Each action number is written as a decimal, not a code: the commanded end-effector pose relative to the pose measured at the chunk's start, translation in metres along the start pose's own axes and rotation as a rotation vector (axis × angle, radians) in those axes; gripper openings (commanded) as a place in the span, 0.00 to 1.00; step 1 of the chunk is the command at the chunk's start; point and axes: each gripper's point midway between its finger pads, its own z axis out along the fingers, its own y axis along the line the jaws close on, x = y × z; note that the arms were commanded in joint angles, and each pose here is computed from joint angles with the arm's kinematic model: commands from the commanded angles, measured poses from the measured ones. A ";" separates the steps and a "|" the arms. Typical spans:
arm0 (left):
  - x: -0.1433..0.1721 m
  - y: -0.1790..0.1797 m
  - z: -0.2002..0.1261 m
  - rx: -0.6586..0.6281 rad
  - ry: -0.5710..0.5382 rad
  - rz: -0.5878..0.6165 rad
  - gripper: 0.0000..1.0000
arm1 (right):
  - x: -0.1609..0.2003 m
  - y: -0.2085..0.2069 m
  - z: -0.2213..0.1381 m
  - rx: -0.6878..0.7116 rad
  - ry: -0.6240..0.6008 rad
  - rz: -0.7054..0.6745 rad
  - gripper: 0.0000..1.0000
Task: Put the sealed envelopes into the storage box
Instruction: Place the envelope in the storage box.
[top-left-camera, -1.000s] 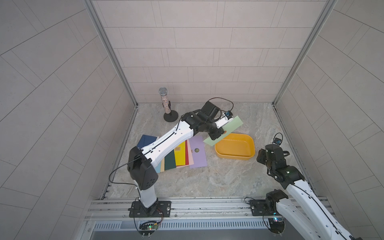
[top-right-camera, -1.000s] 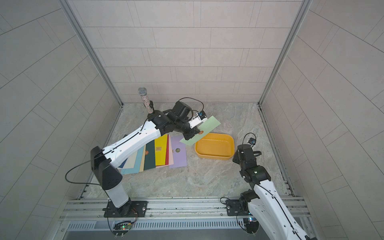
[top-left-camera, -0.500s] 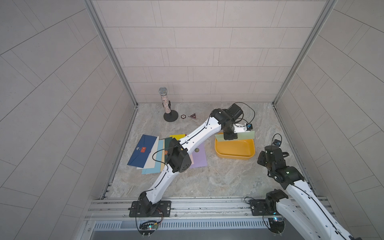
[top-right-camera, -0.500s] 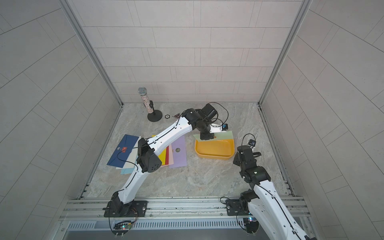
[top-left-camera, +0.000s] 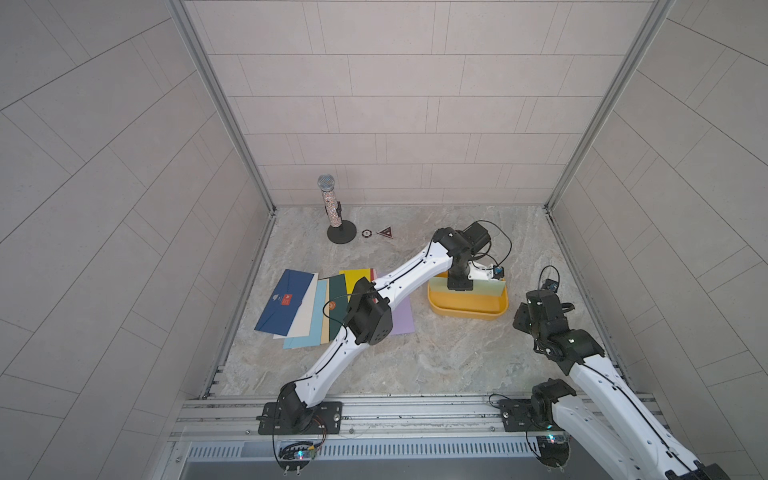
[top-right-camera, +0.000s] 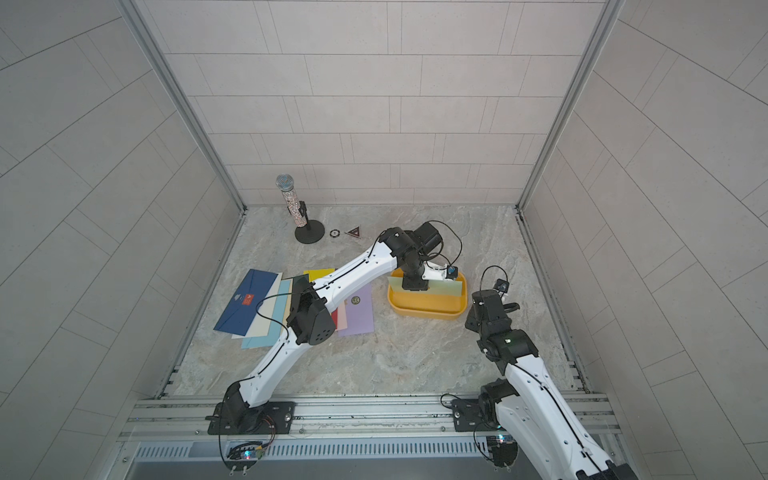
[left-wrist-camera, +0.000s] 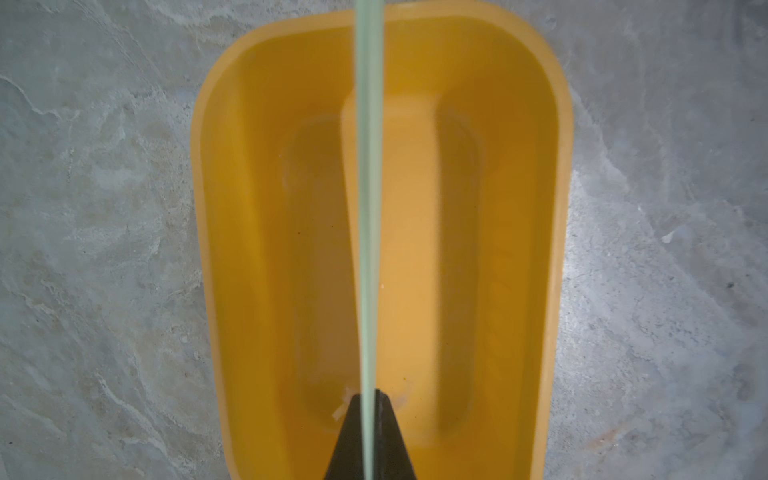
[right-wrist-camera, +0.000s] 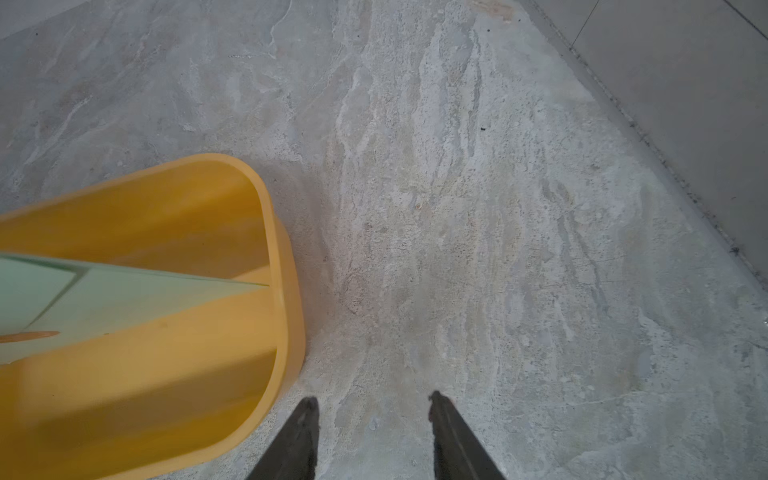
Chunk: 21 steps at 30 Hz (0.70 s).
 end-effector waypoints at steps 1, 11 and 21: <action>0.004 0.000 0.001 -0.033 0.064 0.057 0.05 | 0.002 -0.002 0.001 0.009 0.012 -0.011 0.48; -0.006 0.005 0.010 -0.074 0.053 0.075 0.09 | 0.002 0.000 0.002 0.004 0.014 -0.016 0.48; -0.004 0.019 0.006 -0.161 0.092 0.085 0.28 | 0.004 0.001 0.003 -0.001 0.025 -0.022 0.48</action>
